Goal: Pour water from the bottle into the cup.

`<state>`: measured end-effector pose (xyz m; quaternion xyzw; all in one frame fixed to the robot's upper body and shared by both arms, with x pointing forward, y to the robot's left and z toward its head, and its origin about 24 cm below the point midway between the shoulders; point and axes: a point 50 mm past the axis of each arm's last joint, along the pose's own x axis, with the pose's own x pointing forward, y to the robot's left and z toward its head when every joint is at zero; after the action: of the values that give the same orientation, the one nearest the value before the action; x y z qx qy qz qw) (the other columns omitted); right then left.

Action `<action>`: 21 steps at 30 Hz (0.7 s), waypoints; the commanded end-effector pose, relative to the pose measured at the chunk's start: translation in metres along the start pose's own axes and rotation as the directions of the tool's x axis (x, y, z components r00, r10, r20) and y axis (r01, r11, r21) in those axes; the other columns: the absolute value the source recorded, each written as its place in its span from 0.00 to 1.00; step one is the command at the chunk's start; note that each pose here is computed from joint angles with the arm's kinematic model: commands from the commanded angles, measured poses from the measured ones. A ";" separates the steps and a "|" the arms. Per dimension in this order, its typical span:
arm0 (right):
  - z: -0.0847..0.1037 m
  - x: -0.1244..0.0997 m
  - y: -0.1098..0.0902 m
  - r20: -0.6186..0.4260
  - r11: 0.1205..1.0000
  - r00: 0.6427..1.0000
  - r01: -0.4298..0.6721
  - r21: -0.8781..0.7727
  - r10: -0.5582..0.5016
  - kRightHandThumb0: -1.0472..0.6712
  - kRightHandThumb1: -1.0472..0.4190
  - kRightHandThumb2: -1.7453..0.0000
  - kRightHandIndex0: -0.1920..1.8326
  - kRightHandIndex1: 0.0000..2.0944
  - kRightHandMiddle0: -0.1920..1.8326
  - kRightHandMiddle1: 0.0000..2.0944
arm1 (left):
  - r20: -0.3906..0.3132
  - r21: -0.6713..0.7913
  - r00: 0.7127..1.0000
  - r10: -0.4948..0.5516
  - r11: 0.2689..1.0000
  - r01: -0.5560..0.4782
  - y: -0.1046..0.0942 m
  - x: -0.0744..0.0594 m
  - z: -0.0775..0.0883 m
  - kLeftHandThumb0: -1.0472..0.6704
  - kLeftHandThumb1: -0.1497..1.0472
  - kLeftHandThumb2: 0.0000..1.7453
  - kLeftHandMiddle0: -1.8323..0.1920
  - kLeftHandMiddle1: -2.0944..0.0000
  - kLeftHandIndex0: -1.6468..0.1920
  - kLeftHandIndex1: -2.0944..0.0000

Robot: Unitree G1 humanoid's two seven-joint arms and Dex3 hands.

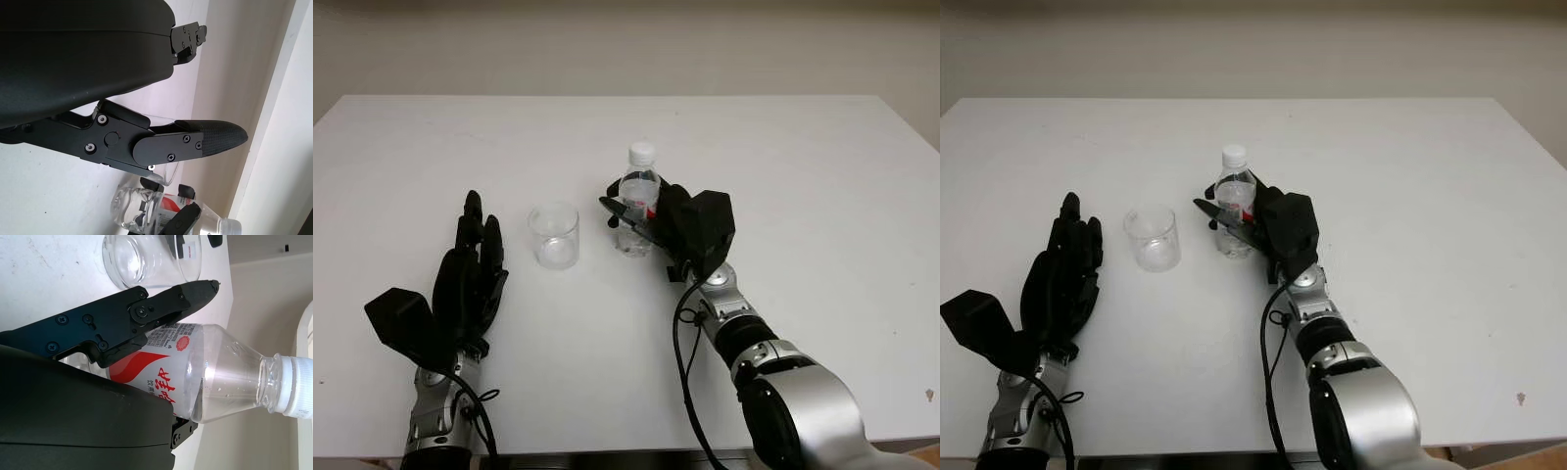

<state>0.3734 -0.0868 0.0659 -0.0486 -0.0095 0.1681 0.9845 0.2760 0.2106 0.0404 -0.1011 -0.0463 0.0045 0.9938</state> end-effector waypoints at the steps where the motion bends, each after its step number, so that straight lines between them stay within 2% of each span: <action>1: 0.008 0.004 -0.002 0.012 1.000 1.000 -0.010 -0.028 0.010 0.32 0.00 0.80 0.74 1.00 0.61 1.00 | -0.071 -0.028 0.997 0.020 0.999 -0.022 0.001 -0.009 -0.017 0.18 1.00 0.28 1.00 0.98 0.99 0.97; 6: 0.014 0.006 -0.003 0.039 0.991 0.999 0.024 -0.132 -0.019 0.35 0.00 0.76 0.78 1.00 0.65 1.00 | -0.074 -0.027 0.997 0.023 0.999 -0.025 0.001 -0.009 -0.018 0.18 1.00 0.27 1.00 0.98 0.99 0.97; 9: 0.022 0.008 -0.005 0.073 0.978 0.997 0.052 -0.202 -0.038 0.36 0.00 0.77 0.77 1.00 0.63 1.00 | -0.073 -0.024 0.997 0.024 0.999 -0.026 0.002 -0.009 -0.018 0.18 1.00 0.27 1.00 0.98 0.99 0.97; 12: 0.037 0.013 -0.009 0.138 0.923 0.989 0.101 -0.373 -0.052 0.37 0.00 0.78 0.76 1.00 0.61 1.00 | -0.073 -0.014 0.997 0.026 1.000 -0.027 0.002 -0.010 -0.018 0.18 1.00 0.28 1.00 0.98 0.99 0.97; 14: 0.048 0.017 -0.011 0.182 0.855 0.982 0.138 -0.500 -0.052 0.37 0.00 0.78 0.73 1.00 0.57 1.00 | -0.074 -0.010 0.997 0.026 1.000 -0.027 0.002 -0.010 -0.018 0.17 1.00 0.28 1.00 0.98 0.99 0.97; 17: 0.067 0.024 -0.013 0.252 0.693 0.967 0.206 -0.691 -0.036 0.35 0.00 0.79 0.69 1.00 0.50 1.00 | -0.075 -0.015 0.997 0.022 1.000 -0.023 0.001 -0.010 -0.018 0.17 1.00 0.28 1.00 0.98 0.99 0.97; 21: 0.081 0.029 -0.014 0.305 0.536 0.952 0.265 -0.801 -0.016 0.35 0.00 0.82 0.71 1.00 0.48 1.00 | -0.072 -0.022 0.997 0.020 1.000 -0.021 0.000 -0.009 -0.019 0.18 1.00 0.27 1.00 0.98 0.99 0.97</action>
<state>0.3997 -0.0845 0.1368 -0.4697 -0.2047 0.0760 0.8554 0.2759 0.2101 0.0400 -0.0995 -0.0478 0.0055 0.9939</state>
